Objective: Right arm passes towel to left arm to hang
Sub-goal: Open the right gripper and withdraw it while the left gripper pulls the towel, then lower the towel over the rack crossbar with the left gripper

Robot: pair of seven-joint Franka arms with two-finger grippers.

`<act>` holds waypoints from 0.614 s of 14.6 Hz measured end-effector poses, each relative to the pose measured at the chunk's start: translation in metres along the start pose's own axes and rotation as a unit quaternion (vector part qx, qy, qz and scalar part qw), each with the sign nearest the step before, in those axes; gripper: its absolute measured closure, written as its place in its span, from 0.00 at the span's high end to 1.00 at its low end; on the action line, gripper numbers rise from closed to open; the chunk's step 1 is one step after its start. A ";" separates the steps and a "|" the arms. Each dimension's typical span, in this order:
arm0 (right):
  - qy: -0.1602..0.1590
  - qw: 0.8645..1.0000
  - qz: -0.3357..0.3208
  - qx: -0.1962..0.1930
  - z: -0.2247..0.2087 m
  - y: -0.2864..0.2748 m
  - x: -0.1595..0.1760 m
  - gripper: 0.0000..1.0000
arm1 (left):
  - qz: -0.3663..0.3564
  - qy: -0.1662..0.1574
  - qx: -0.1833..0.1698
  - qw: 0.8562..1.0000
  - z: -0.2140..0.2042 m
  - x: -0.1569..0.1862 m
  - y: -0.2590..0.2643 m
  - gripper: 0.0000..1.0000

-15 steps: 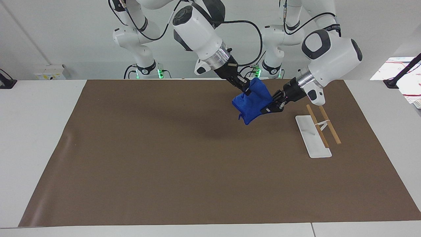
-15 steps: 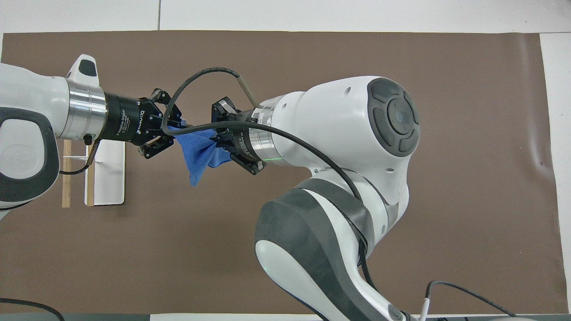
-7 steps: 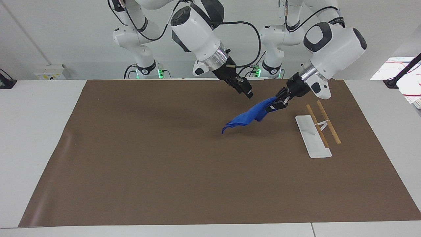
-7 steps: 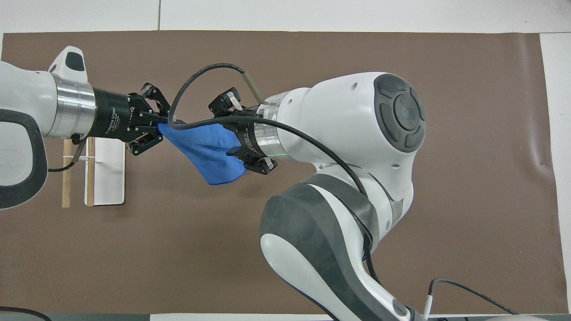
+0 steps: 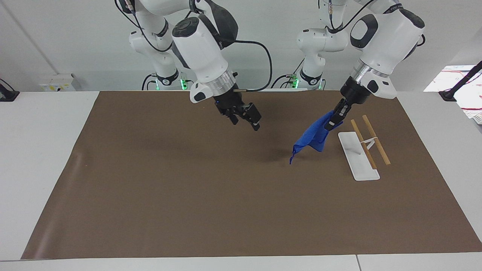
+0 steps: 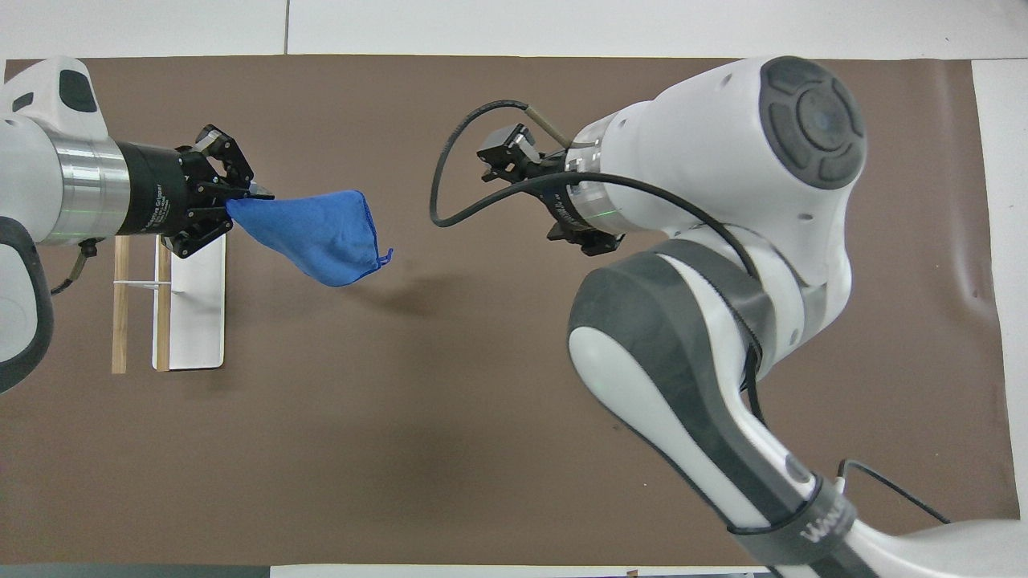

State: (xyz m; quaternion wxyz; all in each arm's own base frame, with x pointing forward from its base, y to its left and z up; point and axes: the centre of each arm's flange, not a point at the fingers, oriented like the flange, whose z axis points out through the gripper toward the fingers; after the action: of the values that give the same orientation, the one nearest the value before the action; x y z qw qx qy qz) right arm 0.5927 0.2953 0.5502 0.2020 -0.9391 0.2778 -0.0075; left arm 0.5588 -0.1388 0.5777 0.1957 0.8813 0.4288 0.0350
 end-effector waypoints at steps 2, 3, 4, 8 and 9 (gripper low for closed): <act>0.004 0.997 -0.065 -0.043 -0.010 0.038 0.044 1.00 | -0.011 0.018 -0.004 1.000 -0.004 0.018 -0.007 0.02; 0.005 0.993 -0.093 -0.065 -0.016 0.058 0.066 1.00 | -0.019 0.025 -0.003 1.000 -0.006 0.027 -0.013 0.02; 0.002 0.989 -0.118 -0.086 -0.024 0.079 0.085 1.00 | -0.027 0.035 -0.001 0.999 -0.009 0.037 -0.020 0.02; -0.024 0.973 -0.184 -0.139 -0.073 0.151 0.130 1.00 | -0.069 0.074 -0.011 0.995 -0.011 0.061 -0.043 0.02; -0.027 0.969 -0.190 -0.155 -0.090 0.167 0.134 1.00 | -0.078 0.081 -0.014 0.994 -0.010 0.065 -0.049 0.02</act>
State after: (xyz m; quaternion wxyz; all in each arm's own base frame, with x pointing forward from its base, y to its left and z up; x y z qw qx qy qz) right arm 0.6083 0.0639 0.5557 0.0566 -0.9944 0.0868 0.0226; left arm 0.5608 -0.0583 0.5619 0.1746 0.8366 0.5103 0.0961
